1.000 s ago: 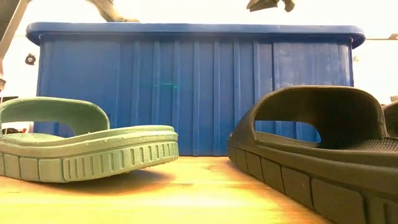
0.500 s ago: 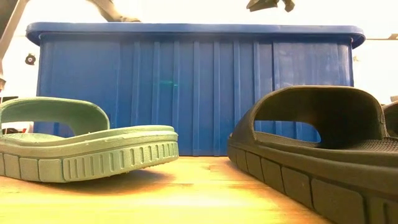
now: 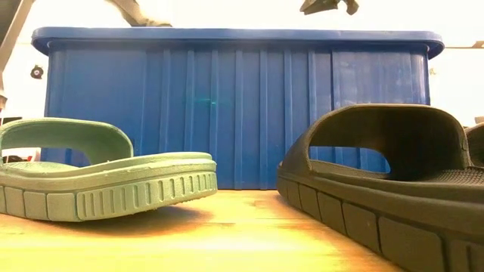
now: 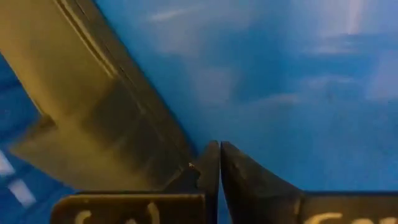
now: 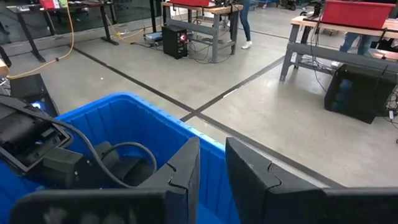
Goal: Pick and place slides into bin
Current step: Put the black slide into the blue container
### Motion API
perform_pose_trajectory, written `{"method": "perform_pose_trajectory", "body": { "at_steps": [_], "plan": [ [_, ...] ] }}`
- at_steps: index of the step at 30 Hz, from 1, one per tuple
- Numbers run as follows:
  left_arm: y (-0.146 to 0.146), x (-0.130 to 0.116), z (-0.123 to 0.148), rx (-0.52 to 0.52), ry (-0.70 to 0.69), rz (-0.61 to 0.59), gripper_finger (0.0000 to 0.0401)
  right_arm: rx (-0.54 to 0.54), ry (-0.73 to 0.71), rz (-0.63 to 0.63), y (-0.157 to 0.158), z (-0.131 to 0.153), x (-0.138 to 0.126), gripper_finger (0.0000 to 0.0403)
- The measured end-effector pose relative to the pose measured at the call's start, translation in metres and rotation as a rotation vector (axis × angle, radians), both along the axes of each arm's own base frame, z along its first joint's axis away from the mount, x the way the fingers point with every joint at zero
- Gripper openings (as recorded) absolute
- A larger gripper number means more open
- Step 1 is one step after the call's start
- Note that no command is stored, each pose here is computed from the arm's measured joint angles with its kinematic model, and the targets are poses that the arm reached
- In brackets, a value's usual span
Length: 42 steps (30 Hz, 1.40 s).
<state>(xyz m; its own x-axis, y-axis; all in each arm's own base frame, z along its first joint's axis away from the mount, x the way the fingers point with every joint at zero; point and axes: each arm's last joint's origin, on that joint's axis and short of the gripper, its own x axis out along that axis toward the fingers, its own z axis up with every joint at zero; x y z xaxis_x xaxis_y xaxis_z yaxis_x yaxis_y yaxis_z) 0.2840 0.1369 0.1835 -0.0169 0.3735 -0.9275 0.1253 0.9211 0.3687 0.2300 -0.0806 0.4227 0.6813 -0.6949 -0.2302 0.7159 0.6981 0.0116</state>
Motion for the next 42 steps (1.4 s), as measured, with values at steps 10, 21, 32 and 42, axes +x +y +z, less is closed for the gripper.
{"method": "perform_pose_trajectory", "body": {
  "at_steps": [10, 21, 32, 42],
  "plan": [
    [0.005, -0.005, -0.019, 0.049, 0.079, -0.014, 0.0000, 0.038, 0.004, -0.010, 0.000, -0.003, -0.001, 0.0077],
    [0.010, -0.018, -0.031, 0.319, 0.239, 0.029, 0.0000, 0.038, 0.005, -0.009, 0.000, -0.003, -0.001, 0.0071],
    [0.016, -0.012, -0.022, 0.393, 0.210, 0.031, 0.0000, 0.047, 0.002, -0.012, 0.001, -0.003, -0.001, 0.0069],
    [0.021, -0.015, -0.019, 0.507, 0.260, 0.053, 0.0000, 0.045, 0.003, -0.011, 0.001, -0.004, -0.001, 0.0078]
  ]
}}
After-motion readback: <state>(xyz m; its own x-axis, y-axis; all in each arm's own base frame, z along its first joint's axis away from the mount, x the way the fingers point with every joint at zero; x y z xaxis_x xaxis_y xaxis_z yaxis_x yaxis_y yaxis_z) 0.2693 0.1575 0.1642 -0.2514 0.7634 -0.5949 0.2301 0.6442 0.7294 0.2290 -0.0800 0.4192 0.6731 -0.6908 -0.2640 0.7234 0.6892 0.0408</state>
